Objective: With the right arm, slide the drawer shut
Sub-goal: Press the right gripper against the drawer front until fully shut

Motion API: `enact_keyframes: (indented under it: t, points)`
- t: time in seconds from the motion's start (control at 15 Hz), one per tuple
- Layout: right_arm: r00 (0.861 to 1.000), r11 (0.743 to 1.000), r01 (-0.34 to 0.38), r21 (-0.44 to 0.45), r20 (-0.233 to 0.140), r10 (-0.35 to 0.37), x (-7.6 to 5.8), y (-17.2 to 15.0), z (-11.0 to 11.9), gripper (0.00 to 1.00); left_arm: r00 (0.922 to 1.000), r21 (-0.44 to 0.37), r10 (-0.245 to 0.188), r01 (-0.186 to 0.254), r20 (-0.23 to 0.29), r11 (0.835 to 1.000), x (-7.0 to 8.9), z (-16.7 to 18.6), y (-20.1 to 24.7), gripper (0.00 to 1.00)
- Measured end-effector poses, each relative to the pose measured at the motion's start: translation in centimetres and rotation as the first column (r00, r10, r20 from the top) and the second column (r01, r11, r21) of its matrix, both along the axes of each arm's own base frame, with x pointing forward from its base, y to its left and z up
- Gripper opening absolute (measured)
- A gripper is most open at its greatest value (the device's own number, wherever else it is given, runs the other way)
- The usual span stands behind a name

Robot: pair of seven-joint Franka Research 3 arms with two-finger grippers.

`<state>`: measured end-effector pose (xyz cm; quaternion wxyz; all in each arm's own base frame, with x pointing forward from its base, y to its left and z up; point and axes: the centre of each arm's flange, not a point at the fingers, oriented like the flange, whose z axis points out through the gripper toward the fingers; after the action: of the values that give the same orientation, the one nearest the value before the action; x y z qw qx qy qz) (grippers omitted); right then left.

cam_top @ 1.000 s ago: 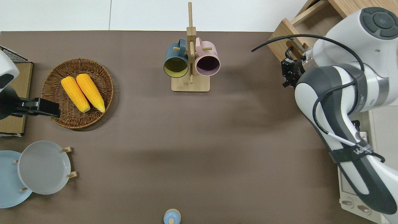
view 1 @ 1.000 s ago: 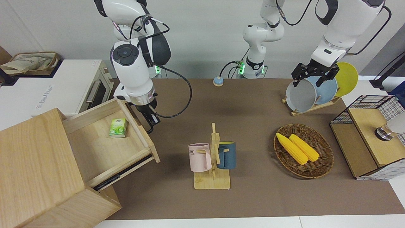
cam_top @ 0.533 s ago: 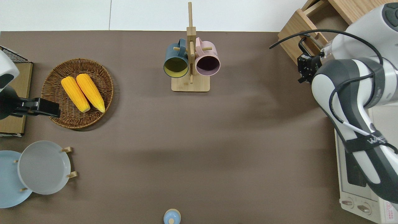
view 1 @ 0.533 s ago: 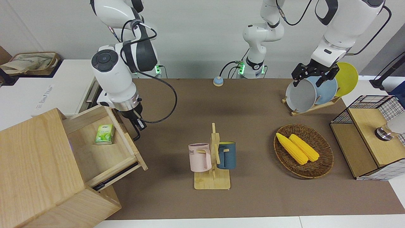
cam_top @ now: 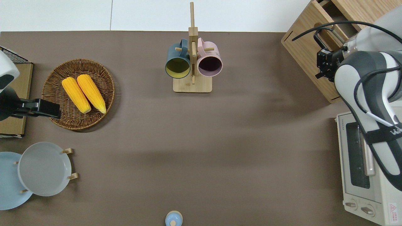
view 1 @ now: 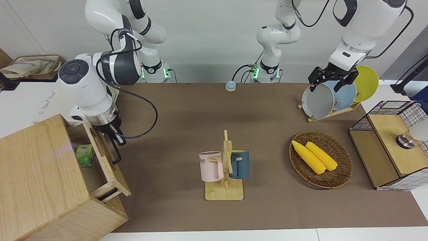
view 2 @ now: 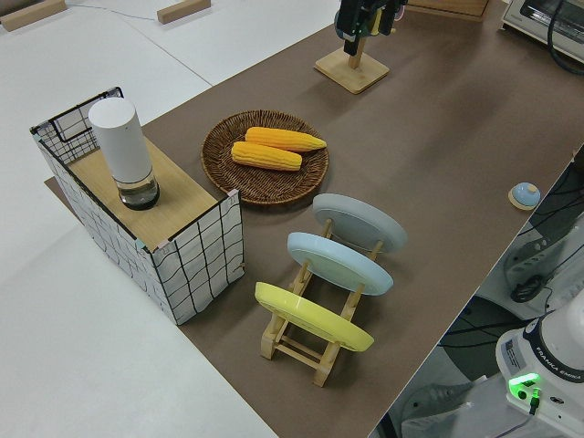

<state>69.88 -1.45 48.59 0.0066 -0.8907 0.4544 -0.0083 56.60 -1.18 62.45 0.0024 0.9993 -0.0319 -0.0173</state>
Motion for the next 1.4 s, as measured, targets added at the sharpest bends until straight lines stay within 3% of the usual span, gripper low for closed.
enact_keyframes:
  t: [0.6, 1.4]
  points:
    - [0.999, 0.999, -0.032, 0.010, -0.028, 0.032, 0.9, -2.7, -0.6, 0.01, 1.0000, 0.000, 0.000, 0.000, 0.000, 1.000, 0.0, 0.0, 0.0, 1.00]
    - [0.996, 0.997, -0.075, 0.004, -0.044, 0.075, 0.8, -3.4, -0.2, 0.01, 1.0000, 0.000, 0.000, 0.000, 0.000, 1.000, 0.0, 0.0, 0.0, 1.00]
